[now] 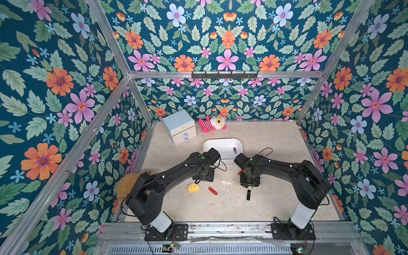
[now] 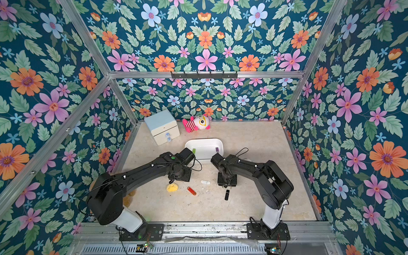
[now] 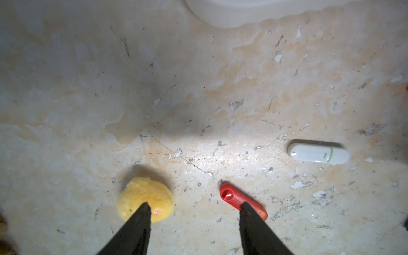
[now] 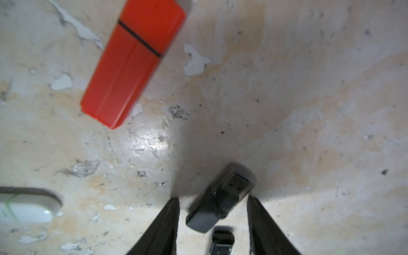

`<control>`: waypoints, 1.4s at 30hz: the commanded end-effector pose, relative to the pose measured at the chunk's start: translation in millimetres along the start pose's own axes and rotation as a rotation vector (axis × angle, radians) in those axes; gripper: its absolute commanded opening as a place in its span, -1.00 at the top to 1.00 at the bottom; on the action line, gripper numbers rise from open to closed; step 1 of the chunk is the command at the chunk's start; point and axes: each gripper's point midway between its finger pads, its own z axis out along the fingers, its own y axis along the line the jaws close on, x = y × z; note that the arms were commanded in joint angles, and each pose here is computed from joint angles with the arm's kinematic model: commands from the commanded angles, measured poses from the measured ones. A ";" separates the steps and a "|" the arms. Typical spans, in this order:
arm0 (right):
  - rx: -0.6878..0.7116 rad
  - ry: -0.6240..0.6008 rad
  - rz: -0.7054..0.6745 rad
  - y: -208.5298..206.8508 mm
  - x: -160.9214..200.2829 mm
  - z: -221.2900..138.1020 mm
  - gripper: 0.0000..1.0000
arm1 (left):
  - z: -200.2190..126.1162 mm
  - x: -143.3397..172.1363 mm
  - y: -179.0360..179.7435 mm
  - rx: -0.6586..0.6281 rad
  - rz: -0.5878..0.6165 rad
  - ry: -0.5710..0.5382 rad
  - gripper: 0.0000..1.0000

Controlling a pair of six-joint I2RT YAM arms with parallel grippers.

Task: Put the usb flash drive into the storage box
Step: Pick up the USB flash from the center of the board.

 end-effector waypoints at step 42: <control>-0.023 -0.039 0.114 -10.8 -6.6 14.1 0.24 | -1.7 11.9 -3.7 -0.022 0.005 0.025 -0.33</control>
